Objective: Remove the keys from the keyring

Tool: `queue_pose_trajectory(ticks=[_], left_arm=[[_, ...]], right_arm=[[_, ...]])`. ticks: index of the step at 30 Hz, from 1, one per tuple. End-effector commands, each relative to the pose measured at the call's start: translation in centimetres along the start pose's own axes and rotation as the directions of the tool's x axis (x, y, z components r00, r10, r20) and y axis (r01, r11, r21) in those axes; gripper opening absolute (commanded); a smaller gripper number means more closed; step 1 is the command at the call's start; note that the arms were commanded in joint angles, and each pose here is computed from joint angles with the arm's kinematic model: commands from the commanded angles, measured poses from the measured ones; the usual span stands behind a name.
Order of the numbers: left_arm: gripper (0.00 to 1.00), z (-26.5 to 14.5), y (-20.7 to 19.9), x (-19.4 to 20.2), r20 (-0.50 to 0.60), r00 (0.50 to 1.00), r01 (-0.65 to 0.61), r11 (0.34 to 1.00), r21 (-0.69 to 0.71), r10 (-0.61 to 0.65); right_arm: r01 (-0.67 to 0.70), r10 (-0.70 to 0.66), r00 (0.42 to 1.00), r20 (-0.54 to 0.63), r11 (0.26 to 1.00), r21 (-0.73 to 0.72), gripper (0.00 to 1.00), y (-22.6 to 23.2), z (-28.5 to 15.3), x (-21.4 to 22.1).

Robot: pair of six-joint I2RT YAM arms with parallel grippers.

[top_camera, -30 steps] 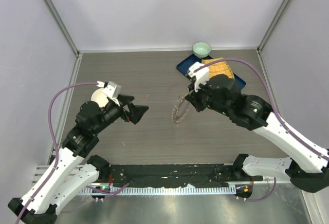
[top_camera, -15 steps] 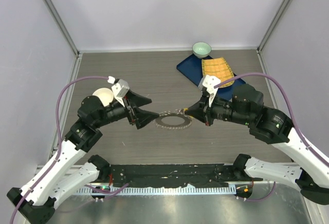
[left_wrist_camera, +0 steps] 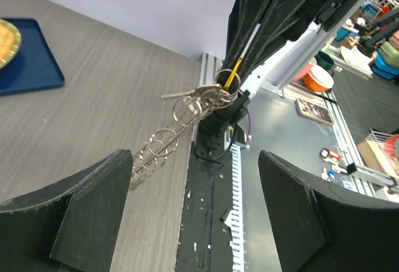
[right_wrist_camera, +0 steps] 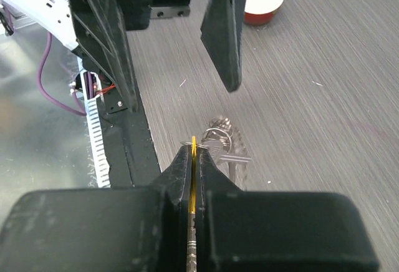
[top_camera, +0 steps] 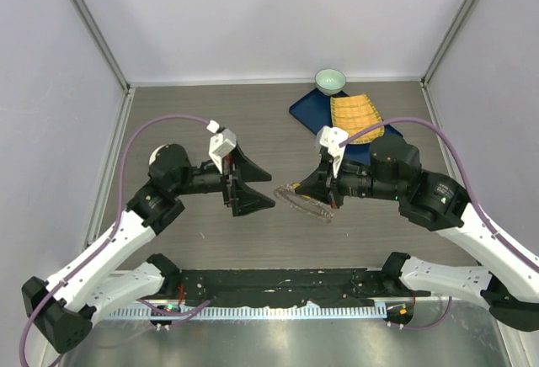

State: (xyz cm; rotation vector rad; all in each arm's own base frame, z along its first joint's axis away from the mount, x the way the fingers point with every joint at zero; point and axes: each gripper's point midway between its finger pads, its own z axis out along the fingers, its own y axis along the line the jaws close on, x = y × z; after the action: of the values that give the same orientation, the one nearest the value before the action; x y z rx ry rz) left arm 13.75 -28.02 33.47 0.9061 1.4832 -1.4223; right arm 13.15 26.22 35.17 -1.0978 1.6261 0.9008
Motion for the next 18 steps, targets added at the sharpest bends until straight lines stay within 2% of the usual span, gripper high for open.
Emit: queue_pose_trajectory(ticks=[1,10,13,14,18], left_arm=[[0.87,0.5,-2.0,-1.5,0.021,0.998,-0.063,0.994,0.088,0.061],[0.85,-0.2,-3.6,-2.1,0.062,0.989,-0.144,0.981,0.132,0.137],[0.81,-0.6,-4.5,-1.9,0.065,0.986,-0.164,0.973,0.163,0.155],[0.76,-0.8,-4.7,-1.8,0.07,0.984,-0.175,0.971,0.165,0.165],[0.76,-1.3,-5.6,-2.2,0.095,0.977,-0.205,0.962,0.18,0.19]], right_arm=[[0.05,-0.042,0.989,0.141,0.997,-0.055,0.01,1.2,-0.4,-4.1],[0.003,0.019,0.974,0.225,0.995,-0.096,0.01,1.9,-0.2,-5.8],[-0.011,0.044,0.97,0.24,0.991,-0.134,0.01,2.5,0.1,-5.8],[-0.023,0.058,0.97,0.236,0.989,-0.145,0.01,2.6,0.3,-5.3],[-0.011,0.05,0.966,0.253,0.988,-0.152,0.01,2.7,0.3,-5.2]])
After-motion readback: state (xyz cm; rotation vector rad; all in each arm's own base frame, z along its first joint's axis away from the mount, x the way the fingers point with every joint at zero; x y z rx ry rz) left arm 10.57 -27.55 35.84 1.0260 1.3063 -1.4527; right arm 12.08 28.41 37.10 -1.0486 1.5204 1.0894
